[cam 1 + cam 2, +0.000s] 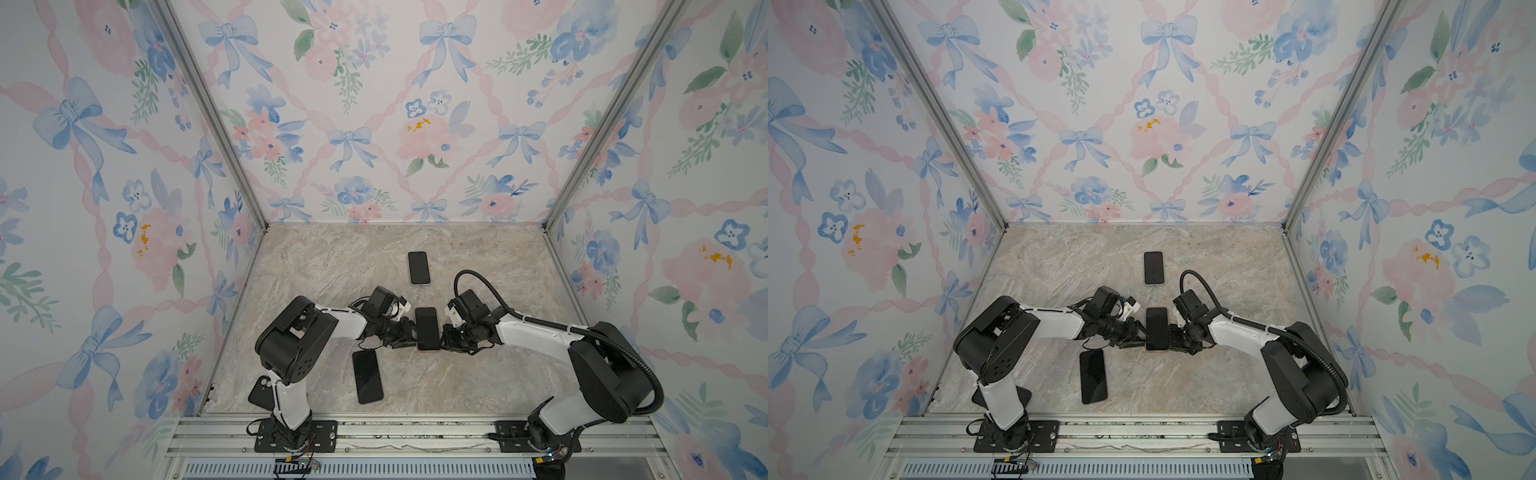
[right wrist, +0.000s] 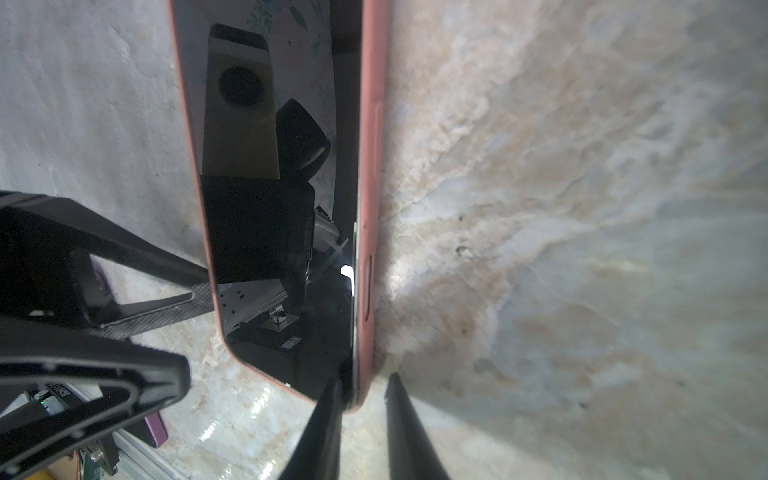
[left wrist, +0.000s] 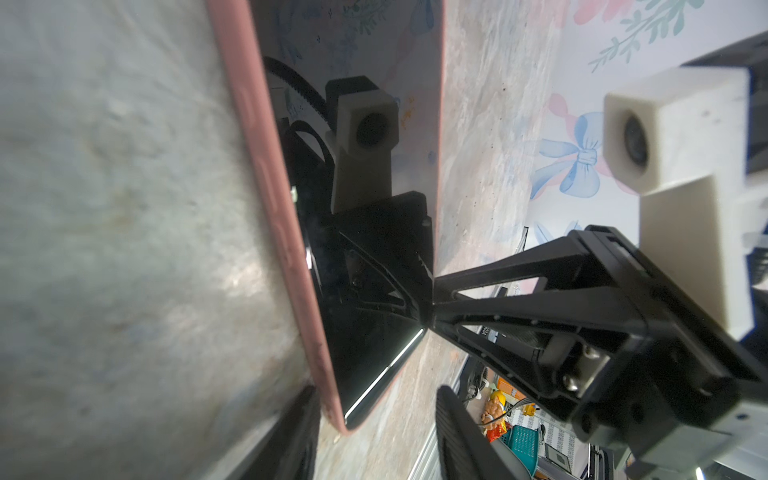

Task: Put the phone into the phone case

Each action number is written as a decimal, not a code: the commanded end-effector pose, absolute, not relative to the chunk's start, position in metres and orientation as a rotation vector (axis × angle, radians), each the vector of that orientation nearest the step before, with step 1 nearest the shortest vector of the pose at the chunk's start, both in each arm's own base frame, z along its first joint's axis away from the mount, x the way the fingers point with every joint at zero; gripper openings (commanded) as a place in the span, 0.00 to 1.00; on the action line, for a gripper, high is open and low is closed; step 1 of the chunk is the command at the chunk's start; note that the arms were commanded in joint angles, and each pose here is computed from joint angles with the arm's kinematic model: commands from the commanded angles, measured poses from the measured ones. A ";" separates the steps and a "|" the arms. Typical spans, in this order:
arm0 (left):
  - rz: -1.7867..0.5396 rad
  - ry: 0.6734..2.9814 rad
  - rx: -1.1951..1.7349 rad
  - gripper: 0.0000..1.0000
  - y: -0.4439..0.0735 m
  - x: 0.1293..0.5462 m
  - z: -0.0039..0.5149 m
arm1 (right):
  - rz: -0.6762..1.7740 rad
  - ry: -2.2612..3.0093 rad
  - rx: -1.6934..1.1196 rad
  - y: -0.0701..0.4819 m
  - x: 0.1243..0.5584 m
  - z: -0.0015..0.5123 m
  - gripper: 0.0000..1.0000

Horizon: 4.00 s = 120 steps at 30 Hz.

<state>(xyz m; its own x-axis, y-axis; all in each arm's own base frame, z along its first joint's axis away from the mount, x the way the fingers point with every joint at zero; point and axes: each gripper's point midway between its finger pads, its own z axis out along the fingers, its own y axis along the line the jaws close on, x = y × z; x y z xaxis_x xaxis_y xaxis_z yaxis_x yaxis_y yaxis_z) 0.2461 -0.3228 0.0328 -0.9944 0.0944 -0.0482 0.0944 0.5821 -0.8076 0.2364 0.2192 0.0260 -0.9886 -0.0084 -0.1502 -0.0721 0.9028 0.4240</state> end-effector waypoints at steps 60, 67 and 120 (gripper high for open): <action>-0.805 2.996 0.224 0.47 -0.303 0.288 0.048 | 0.406 2.831 -0.187 0.217 0.267 0.069 0.37; -0.818 2.899 0.246 0.52 -0.317 0.342 0.060 | 0.457 2.828 -0.156 0.230 0.316 0.064 0.41; -0.847 2.902 0.306 0.31 -0.322 0.317 0.069 | 0.274 2.871 -0.188 0.231 0.321 0.063 0.48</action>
